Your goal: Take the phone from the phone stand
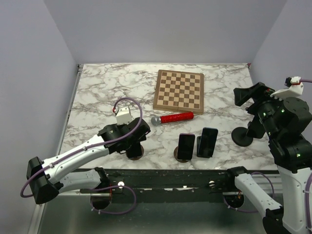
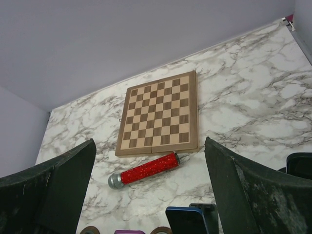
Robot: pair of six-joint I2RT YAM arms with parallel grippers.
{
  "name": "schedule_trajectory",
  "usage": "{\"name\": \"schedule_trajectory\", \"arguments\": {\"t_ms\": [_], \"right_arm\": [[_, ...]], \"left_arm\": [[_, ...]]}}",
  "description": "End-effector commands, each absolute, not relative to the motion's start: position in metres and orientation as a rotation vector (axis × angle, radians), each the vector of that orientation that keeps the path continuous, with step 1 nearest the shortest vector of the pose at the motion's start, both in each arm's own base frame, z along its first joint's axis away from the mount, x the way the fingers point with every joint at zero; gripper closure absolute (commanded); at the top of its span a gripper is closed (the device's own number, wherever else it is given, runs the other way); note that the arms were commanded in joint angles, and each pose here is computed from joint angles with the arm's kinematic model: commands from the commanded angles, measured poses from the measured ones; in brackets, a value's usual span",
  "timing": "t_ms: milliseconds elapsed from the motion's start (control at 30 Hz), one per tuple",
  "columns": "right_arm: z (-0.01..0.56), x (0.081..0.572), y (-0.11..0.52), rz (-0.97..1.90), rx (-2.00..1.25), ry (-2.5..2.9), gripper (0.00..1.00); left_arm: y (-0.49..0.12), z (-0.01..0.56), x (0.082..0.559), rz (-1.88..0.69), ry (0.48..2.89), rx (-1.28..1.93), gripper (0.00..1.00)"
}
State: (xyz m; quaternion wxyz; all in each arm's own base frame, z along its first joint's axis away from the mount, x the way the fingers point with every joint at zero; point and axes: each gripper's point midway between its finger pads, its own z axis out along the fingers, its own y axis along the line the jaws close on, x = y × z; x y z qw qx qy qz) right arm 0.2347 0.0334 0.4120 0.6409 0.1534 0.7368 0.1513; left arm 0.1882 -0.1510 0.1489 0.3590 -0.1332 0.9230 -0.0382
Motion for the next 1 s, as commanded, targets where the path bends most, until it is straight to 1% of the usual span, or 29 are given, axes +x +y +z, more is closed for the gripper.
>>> {"name": "schedule_trajectory", "arguments": {"t_ms": [0,167,333,467,533,700,800,833,867,900,933,967], "right_arm": [[0.41,0.237,0.038,0.371,0.341,1.678,0.0],[0.408,0.238,0.04,0.383,0.341,1.683,0.0],[0.408,0.239,0.041,0.387,0.341,1.684,0.0],[0.408,0.238,0.041,0.388,0.338,1.683,0.0],[0.407,0.239,0.041,0.388,0.342,1.685,0.0],[0.409,0.239,0.042,0.394,0.34,1.681,0.0],[0.41,0.239,0.042,0.397,0.341,1.677,0.0],[0.41,0.239,0.042,0.399,0.342,1.678,0.0],[0.411,0.239,0.042,0.4,0.341,1.678,0.0],[0.411,0.239,0.042,0.401,0.34,1.675,0.0],[0.412,0.239,0.042,0.401,0.34,1.676,0.0],[0.412,0.238,0.042,0.401,0.339,1.674,0.0]], "left_arm": [[-0.15,0.149,0.189,-0.101,2.347,-0.361,0.08],[-0.149,0.149,0.189,-0.069,2.33,-0.323,0.17],[-0.146,0.148,0.188,-0.061,2.323,-0.311,0.22],[-0.142,0.154,0.189,-0.058,2.299,-0.287,0.34],[-0.14,0.161,0.189,-0.062,2.282,-0.265,0.42],[-0.14,0.183,0.191,-0.11,2.243,-0.184,0.65],[-0.142,0.193,0.19,-0.146,2.23,-0.158,0.75],[-0.142,0.195,0.19,-0.156,2.228,-0.15,0.8],[-0.142,0.199,0.189,-0.163,2.225,-0.143,0.87],[-0.143,0.203,0.189,-0.169,2.225,-0.124,0.9],[-0.144,0.208,0.189,-0.172,2.225,-0.102,0.97],[-0.143,0.212,0.189,-0.162,2.226,-0.085,1.0]]}}
